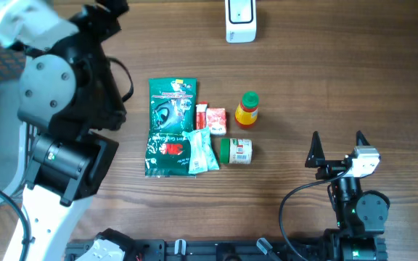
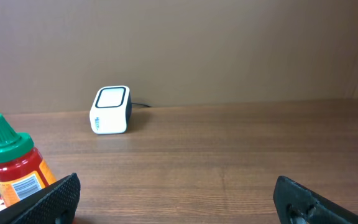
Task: Scan the item barcode
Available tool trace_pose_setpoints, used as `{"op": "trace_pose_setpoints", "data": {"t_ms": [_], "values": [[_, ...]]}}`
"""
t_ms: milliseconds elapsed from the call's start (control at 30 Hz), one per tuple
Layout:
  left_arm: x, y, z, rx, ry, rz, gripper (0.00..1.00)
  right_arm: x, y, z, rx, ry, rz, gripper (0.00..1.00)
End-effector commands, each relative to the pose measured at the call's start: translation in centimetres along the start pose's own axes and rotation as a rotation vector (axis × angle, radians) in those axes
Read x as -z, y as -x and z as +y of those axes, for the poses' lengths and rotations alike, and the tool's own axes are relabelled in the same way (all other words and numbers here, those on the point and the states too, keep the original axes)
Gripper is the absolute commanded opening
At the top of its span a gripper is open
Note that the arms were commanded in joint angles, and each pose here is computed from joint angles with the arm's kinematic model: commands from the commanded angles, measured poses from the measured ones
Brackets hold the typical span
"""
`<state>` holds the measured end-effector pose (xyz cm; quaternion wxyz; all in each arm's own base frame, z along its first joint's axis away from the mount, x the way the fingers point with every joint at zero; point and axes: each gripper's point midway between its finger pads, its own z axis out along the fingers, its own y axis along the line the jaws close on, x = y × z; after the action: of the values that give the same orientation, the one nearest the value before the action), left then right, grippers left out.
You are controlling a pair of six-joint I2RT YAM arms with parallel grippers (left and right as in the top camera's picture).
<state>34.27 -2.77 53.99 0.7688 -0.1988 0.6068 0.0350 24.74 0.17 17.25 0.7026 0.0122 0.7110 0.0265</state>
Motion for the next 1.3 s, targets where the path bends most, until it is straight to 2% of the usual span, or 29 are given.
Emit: {"op": "trace_pose_setpoints", "data": {"t_ms": [0, 100, 200, 300, 400, 500, 600, 667, 733, 867, 1067, 1267], "values": [[0.2, -0.5, 0.1, -0.362, -0.017, 0.019, 1.0, 0.0, 0.1, 0.3, 0.011, 0.012, -0.003, 1.0], [1.1, -0.8, -0.1, -0.379, -0.072, 0.043, 1.0, 0.0, 0.3, 0.3, -0.008, 0.017, -0.013, 1.0], [2.6, -1.9, -1.4, -0.426, -0.236, 0.095, 1.0, 0.1, 0.1, 1.3, -0.124, 0.076, 0.0, 1.0], [5.2, -2.2, -2.5, -0.439, -0.433, 0.128, 1.0, 0.3, 0.2, 3.0, -0.357, 0.172, 0.023, 1.0], [7.7, -0.2, -1.6, -0.389, -0.515, 0.097, 1.0, 0.8, 0.4, 5.2, -0.586, 0.301, 0.08, 1.0], [9.4, 2.8, 0.4, -0.284, -0.496, 0.044, 1.0, 1.8, 0.4, 7.6, -0.733, 0.437, 0.164, 1.0], [10.8, 5.3, 2.8, -0.249, -0.443, -0.02, 1.0, 3.8, 0.1, 10.8, -0.814, 0.628, 0.292, 1.0], [11.9, 7.0, 4.6, -0.232, -0.396, -0.068, 1.0, 5.1, -0.2, 12.3, -0.812, 0.732, 0.36, 1.0], [12.6, 7.9, 5.6, -0.151, -0.367, -0.082, 1.0, 6.2, -0.4, 13.2, -0.804, 0.803, 0.406, 1.0], [13.1, 8.4, 6.4, -0.014, -0.349, -0.073, 1.0, 6.6, -0.5, 13.6, -0.808, 0.831, 0.433, 1.0], [13.2, 7.0, 6.7, -0.033, -0.34, -0.02, 1.0, 8.4, -0.7, 14.8, -0.7, 0.957, 0.445, 1.0], [12.9, 7.4, 7.5, -0.022, -0.292, -0.053, 1.0, 8.4, -0.6, 14.8, -0.717, 0.955, 0.459, 1.0]]}}
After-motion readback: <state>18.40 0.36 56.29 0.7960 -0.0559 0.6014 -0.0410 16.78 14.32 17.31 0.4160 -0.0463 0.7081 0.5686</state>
